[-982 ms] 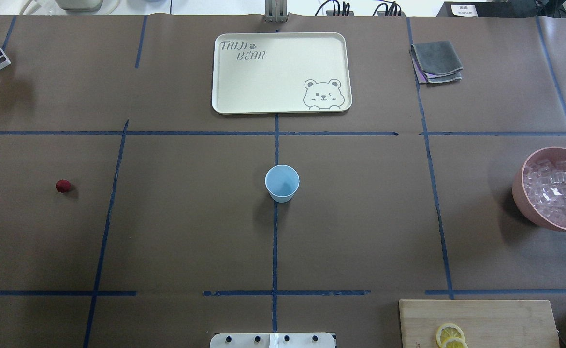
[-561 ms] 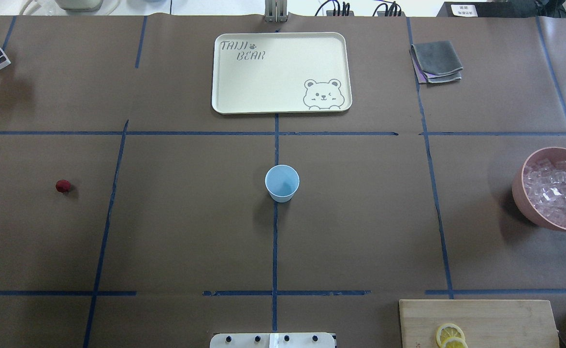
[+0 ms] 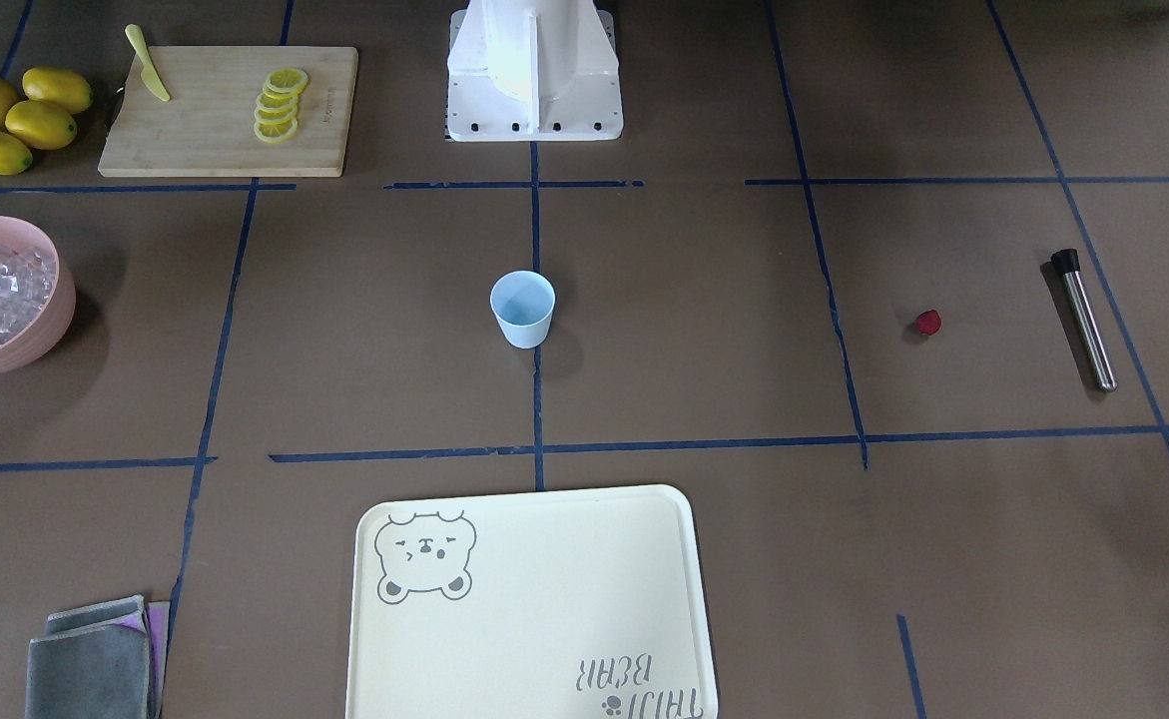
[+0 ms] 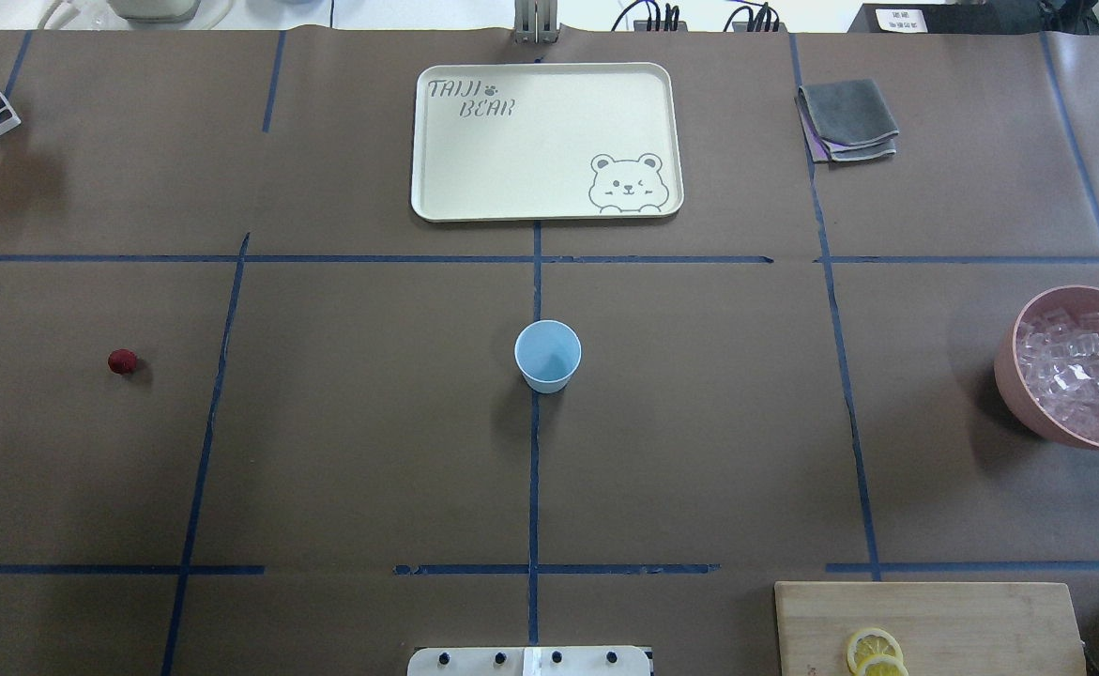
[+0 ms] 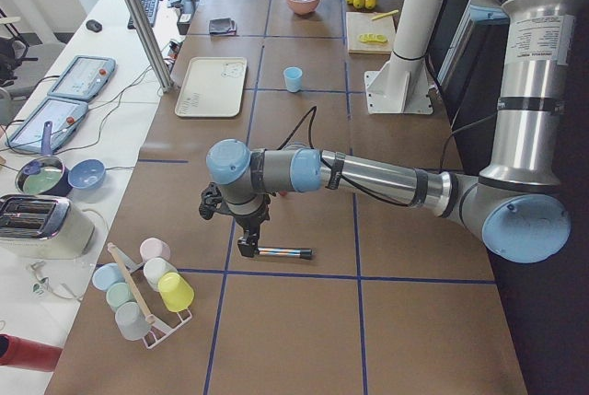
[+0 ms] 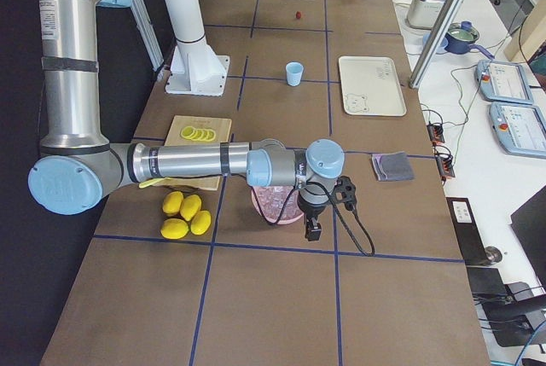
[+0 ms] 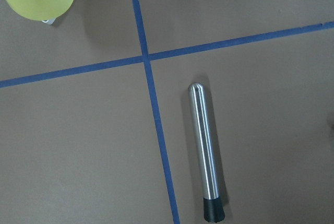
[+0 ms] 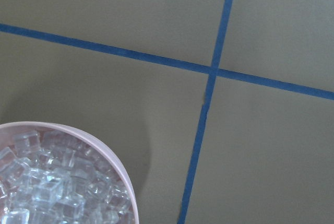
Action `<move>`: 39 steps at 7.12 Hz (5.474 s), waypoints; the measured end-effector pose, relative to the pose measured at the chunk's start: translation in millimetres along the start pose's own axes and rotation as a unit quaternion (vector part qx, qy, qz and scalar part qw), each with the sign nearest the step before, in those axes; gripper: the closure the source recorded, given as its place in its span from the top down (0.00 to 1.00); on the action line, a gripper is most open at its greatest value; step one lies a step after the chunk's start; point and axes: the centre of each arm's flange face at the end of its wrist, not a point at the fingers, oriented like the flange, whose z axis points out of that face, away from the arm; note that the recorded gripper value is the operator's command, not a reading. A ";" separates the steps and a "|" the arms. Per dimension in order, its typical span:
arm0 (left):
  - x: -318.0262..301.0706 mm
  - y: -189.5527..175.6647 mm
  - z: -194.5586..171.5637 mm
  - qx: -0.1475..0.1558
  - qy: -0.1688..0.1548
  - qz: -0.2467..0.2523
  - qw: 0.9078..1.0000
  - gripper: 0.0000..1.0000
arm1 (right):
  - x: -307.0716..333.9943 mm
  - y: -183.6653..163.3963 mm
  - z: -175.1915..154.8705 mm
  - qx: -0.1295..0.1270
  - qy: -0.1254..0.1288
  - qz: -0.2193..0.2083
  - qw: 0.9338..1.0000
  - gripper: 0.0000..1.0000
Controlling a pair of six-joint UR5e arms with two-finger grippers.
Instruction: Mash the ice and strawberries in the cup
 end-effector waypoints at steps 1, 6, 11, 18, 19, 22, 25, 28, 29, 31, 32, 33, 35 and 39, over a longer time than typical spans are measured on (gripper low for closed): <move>0.1 0.1 0.1 0.000 0.000 0.001 1.000 1.00 | -13.1 -3.4 -1.9 0.006 -0.001 -0.004 1.000 1.00; 0.8 0.0 0.2 0.002 0.000 0.004 1.000 1.00 | -115.7 15.3 26.9 0.013 -0.017 0.050 0.999 1.00; 1.5 1.0 -0.4 0.003 0.001 0.005 1.000 1.00 | -136.4 28.5 81.1 0.030 0.007 0.044 0.999 0.84; 1.1 1.5 0.4 0.002 0.001 0.004 1.000 1.00 | -136.0 28.8 86.5 0.029 0.015 0.044 0.999 0.00; 1.0 1.5 0.3 0.002 0.001 0.004 1.000 1.00 | -136.4 27.1 82.8 0.033 0.014 0.044 0.998 0.00; 1.2 1.8 -0.6 0.003 0.001 0.005 1.000 1.00 | -186.3 1.5 26.2 0.091 -0.021 0.057 0.994 0.00; -0.1 2.0 0.5 0.002 0.001 0.005 1.000 1.00 | -323.3 -39.6 -14.2 0.110 -0.114 0.174 0.972 0.00; -3.8 2.3 4.7 -0.002 0.002 0.002 1.000 1.00 | -527.2 -54.2 -8.3 0.080 -0.186 0.291 0.935 0.01; -4.4 2.4 5.6 -0.003 0.002 0.001 1.000 1.00 | -587.9 -63.3 -7.3 0.074 -0.177 0.321 0.928 0.01; -4.4 2.4 5.7 -0.003 0.002 0.001 1.000 1.00 | -656.0 -67.8 5.0 0.058 -0.154 0.343 0.925 0.02; -4.4 2.3 5.7 -0.003 0.002 0.001 1.000 1.00 | -671.6 -63.7 17.4 0.060 -0.153 0.337 0.927 0.03; -4.2 2.3 5.5 -0.003 0.002 0.001 1.000 1.00 | -680.3 -61.6 27.4 0.067 -0.157 0.332 0.928 0.19; -4.3 2.4 4.7 -0.002 0.002 0.001 1.000 1.00 | -686.5 -62.1 37.2 0.076 -0.163 0.329 0.927 0.98; -3.5 6.5 4.6 -0.002 0.002 0.001 1.000 1.00 | -690.3 -69.1 41.1 0.080 -0.166 0.327 0.927 1.00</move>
